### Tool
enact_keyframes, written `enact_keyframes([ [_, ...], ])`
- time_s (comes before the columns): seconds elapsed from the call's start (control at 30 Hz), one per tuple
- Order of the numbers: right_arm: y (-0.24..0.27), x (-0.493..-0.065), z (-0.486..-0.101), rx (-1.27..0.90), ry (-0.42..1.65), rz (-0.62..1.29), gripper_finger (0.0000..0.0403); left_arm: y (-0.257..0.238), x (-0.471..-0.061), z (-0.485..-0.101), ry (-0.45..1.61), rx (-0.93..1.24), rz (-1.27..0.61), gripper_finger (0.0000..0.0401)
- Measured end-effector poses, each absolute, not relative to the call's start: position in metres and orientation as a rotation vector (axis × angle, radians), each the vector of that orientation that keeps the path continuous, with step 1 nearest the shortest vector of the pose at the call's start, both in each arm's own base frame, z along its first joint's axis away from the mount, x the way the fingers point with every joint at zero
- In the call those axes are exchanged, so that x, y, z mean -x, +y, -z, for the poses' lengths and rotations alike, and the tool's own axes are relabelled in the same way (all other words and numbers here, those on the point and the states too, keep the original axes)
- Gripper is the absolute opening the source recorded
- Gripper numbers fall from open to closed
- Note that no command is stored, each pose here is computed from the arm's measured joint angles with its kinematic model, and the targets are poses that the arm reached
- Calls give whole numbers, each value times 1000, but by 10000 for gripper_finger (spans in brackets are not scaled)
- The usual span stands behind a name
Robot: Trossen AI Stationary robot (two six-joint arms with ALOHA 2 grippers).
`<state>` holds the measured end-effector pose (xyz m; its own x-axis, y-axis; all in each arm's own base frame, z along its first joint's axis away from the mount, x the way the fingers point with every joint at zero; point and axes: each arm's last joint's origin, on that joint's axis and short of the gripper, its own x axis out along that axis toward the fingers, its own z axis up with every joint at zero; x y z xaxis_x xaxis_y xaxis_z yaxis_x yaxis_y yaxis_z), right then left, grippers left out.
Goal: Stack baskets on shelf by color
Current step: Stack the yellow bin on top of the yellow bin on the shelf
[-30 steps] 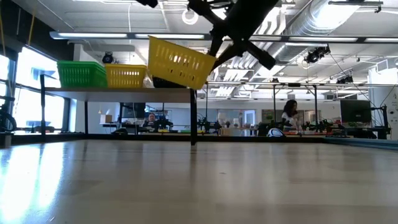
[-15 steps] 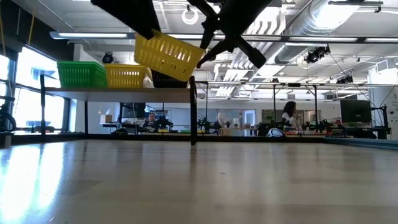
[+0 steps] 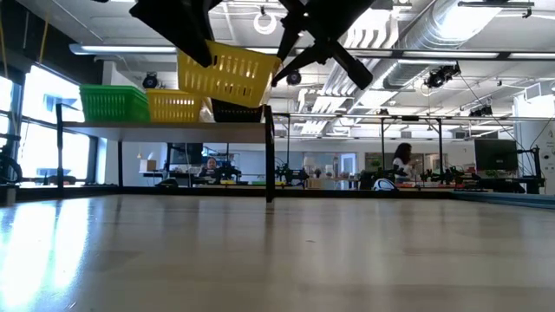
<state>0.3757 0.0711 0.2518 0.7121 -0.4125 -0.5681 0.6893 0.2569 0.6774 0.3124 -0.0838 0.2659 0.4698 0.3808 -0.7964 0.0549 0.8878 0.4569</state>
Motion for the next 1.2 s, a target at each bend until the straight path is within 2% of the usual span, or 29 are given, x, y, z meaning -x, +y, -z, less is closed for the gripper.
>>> enact_keyframes([
  [0.13,72,-377,-254,-1035,303,737,0,-85,-312,-265,1082,-431,-167,21],
  [0.2,72,-377,-254,-1002,312,723,0,-85,-312,-265,1084,-428,-165,7],
  [0.37,72,-379,-256,-935,323,690,4,-85,-312,-265,1088,-441,-150,8],
  [0.47,71,-379,-256,-922,330,687,22,-85,-312,-265,1092,-457,-139,4],
  [0.77,57,-378,-267,-873,318,668,135,-80,-298,-276,1125,-522,-115,1],
  [0.9,49,-371,-283,-839,323,617,169,-76,-288,-291,1090,-503,-118,1],
  [1.03,43,-364,-302,-792,298,569,184,-70,-275,-307,1054,-490,-122,1],
  [1.2,36,-352,-323,-699,262,531,185,-59,-258,-332,962,-463,-150,1],
])
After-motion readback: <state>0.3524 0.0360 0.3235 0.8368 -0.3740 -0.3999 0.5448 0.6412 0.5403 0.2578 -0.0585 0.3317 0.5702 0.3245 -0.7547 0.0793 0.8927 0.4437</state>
